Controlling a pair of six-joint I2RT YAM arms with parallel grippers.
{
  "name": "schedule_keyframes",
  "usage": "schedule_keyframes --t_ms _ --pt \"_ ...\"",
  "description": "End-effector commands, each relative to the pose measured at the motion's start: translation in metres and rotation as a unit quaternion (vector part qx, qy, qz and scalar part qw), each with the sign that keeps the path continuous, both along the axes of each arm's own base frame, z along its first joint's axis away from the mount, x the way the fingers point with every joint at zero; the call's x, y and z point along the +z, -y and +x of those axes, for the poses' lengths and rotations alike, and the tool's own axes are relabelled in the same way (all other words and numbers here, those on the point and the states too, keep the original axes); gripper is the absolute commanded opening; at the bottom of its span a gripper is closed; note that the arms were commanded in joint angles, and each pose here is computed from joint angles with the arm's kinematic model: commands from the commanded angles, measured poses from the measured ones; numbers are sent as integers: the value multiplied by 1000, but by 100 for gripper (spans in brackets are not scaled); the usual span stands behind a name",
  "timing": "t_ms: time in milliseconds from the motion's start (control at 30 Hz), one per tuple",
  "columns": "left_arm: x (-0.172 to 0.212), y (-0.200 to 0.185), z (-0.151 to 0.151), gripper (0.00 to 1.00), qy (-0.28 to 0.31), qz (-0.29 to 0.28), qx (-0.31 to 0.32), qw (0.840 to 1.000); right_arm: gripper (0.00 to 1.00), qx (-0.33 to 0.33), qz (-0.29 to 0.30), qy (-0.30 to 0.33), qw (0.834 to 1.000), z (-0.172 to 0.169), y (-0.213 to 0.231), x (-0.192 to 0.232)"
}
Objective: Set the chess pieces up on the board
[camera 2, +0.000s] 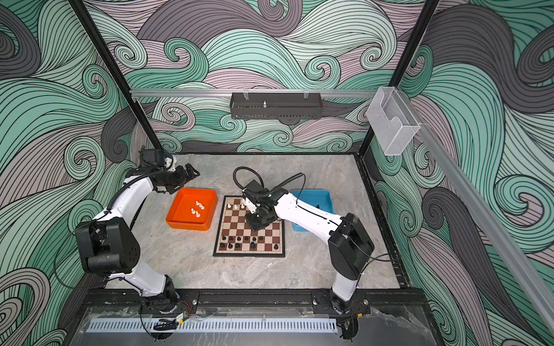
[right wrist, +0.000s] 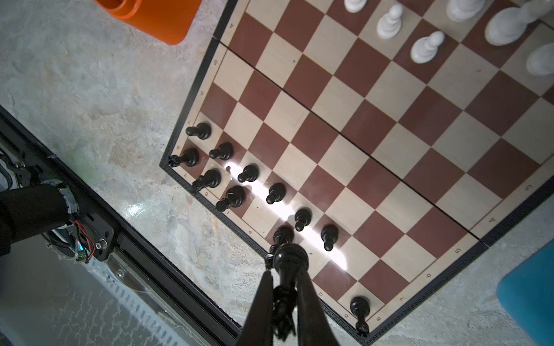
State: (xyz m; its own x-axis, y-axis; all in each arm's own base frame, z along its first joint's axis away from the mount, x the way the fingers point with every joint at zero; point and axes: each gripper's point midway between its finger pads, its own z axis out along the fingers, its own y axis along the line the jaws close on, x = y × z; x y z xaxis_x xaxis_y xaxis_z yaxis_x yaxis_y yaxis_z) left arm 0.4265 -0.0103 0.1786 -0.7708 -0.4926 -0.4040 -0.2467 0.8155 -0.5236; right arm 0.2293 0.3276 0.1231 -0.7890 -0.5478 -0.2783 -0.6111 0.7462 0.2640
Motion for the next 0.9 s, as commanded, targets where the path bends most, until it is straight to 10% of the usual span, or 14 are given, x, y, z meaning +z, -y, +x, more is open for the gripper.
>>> schedule_keyframes --t_ms 0,867 --pt "10 -1 2 99 21 -8 3 1000 14 30 7 7 999 -12 -10 -1" --pt "-3 2 2 99 17 -13 -12 1000 14 109 -53 -7 993 -39 -31 -59"
